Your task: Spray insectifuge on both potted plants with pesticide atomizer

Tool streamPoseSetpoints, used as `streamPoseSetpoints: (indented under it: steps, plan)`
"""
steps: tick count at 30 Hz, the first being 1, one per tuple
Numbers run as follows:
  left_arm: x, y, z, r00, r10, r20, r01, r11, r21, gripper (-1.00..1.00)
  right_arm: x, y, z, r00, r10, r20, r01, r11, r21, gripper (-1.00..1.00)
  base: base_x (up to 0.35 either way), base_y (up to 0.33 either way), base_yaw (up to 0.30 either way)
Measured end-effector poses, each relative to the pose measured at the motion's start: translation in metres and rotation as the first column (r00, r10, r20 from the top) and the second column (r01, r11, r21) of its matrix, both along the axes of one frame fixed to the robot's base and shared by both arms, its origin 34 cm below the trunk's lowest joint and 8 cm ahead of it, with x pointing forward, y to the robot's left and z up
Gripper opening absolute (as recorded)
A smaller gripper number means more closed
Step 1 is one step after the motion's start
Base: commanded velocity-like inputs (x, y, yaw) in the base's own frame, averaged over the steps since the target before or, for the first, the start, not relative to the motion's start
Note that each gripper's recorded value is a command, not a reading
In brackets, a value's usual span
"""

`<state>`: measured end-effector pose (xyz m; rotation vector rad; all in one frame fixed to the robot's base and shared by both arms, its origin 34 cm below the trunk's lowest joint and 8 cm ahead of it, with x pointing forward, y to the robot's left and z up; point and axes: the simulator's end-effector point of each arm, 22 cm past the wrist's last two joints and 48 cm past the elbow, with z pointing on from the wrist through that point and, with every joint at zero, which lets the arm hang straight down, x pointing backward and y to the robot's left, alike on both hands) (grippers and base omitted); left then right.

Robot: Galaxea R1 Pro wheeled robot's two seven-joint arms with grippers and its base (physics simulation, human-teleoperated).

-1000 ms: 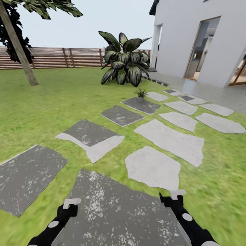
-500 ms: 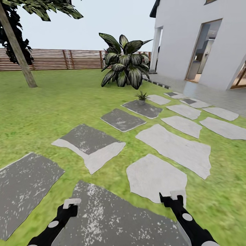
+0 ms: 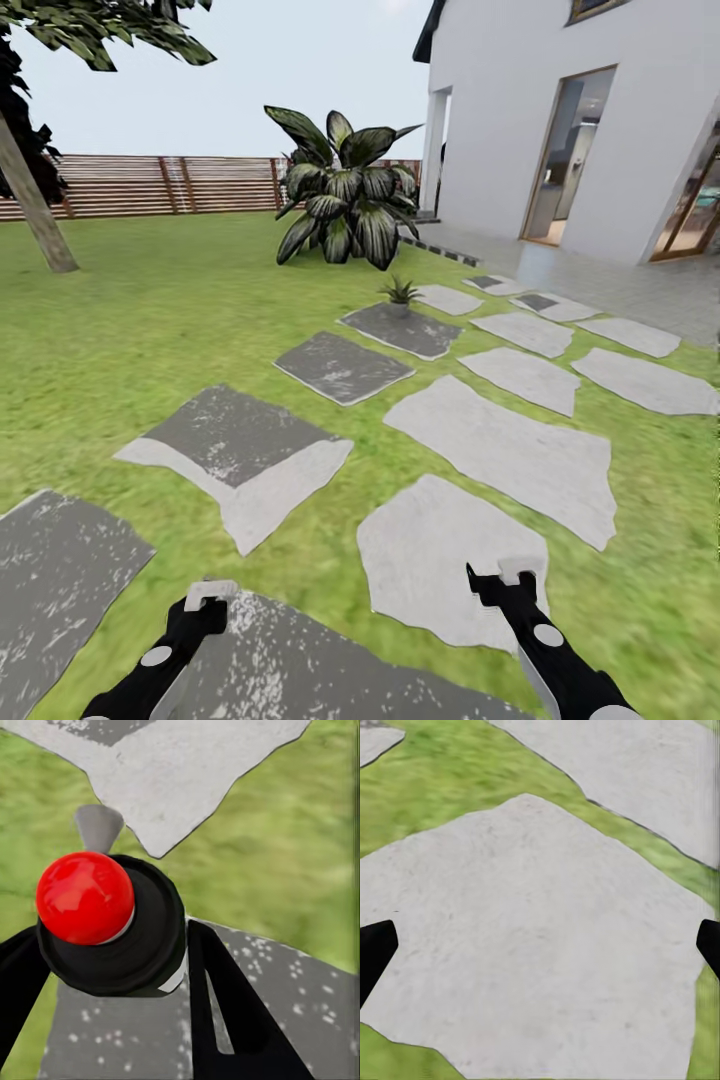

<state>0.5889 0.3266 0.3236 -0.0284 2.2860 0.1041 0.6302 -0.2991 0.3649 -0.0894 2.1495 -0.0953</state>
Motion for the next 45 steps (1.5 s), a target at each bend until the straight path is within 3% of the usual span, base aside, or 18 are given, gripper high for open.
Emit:
streamPoseSetpoints:
  steps: [45]
  plan:
    - [0.007, 0.0, 0.014, 1.0, 0.0, 0.027, 0.0, 1.0, 0.0, -1.0, 0.006, 0.0, 0.015, 1.0, 0.0, 0.028, 0.0, 1.0, 0.0, 1.0, 0.34, 0.0, -0.021]
